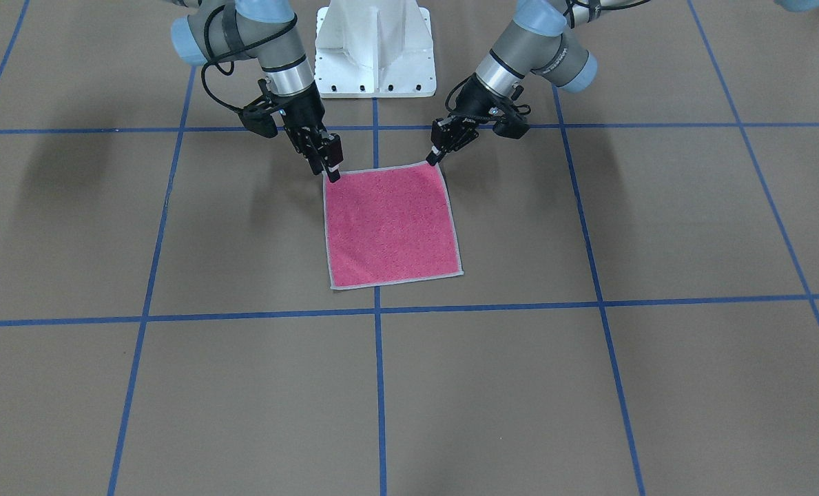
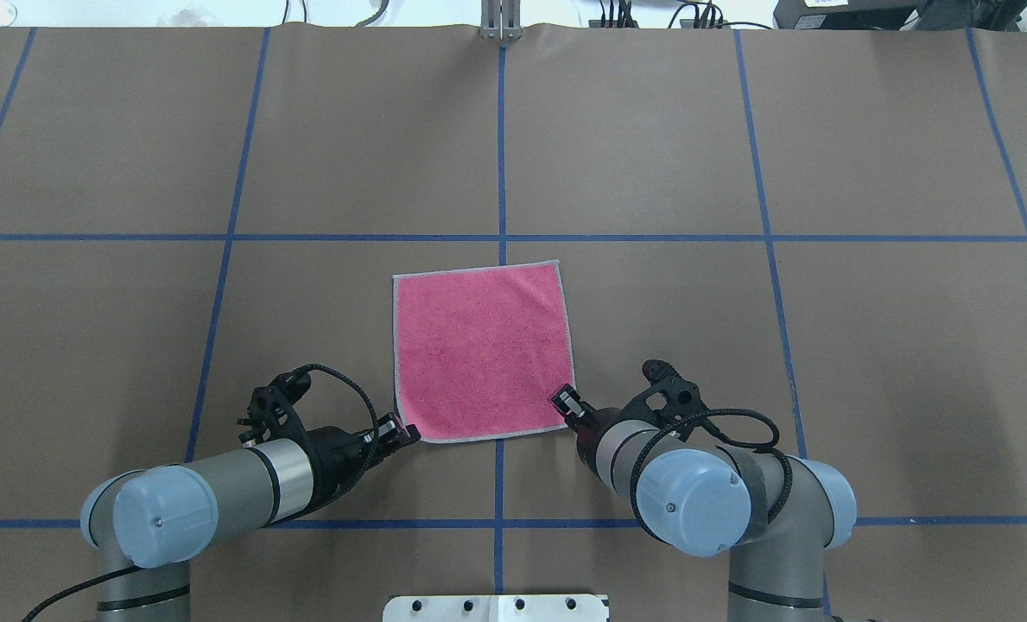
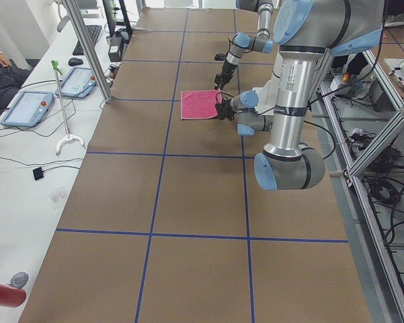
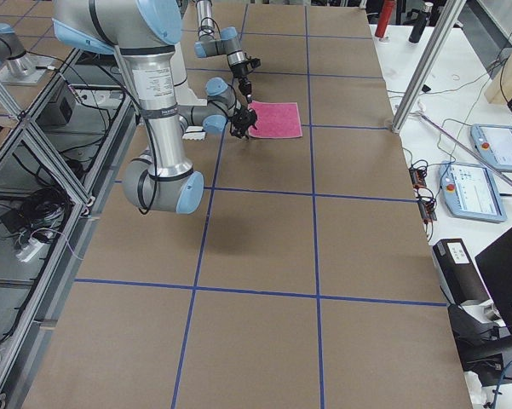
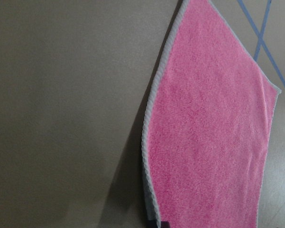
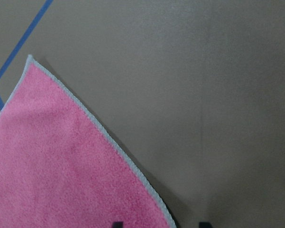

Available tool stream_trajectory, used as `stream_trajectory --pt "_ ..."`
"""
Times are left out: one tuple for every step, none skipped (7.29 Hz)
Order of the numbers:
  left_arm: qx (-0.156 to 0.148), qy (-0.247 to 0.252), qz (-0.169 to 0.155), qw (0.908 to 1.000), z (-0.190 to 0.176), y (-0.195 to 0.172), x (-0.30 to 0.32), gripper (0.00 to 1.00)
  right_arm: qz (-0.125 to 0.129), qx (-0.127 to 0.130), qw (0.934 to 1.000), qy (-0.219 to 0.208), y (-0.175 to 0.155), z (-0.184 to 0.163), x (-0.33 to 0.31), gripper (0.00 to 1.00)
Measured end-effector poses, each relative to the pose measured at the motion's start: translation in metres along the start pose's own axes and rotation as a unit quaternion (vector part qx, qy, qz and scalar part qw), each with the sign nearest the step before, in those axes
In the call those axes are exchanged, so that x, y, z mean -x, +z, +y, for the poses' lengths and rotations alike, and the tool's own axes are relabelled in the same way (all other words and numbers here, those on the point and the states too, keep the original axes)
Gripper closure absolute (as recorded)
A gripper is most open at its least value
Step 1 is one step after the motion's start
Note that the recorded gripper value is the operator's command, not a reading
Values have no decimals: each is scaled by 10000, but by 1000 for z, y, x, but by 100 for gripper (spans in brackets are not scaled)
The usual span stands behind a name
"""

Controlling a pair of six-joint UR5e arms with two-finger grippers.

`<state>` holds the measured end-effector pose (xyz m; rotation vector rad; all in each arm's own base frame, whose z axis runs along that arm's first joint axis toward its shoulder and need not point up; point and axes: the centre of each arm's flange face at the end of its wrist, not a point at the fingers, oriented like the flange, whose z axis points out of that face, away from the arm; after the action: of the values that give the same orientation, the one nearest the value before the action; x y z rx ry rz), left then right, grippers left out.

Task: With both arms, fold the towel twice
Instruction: 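Lower the right gripper onto the other near corner and close it, then lift both near corners and carry them away from the robot over the towel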

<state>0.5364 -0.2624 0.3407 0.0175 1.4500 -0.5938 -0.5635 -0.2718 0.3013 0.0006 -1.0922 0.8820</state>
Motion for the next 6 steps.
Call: stream_trajectory --pt "-2 -1 -3 10000 0 0 0 100 -13 -13 10000 3 0 0 0 72" --pt "-3 1 -4 10000 0 0 1 100 -31 -14 10000 12 -1 -1 1 100" --pt "-2 2 -3 10000 0 0 0 100 -54 -8 10000 24 -3 -1 3 100" --pt "-1 1 1 10000 0 0 0 100 -88 -19 10000 34 -5 -1 4 100" --pt "1 1 5 10000 0 0 0 100 -128 -51 9999 73 -6 -1 5 100" --pt "3 0 10 10000 0 0 -1 100 -165 -63 9998 133 -8 -1 7 100"
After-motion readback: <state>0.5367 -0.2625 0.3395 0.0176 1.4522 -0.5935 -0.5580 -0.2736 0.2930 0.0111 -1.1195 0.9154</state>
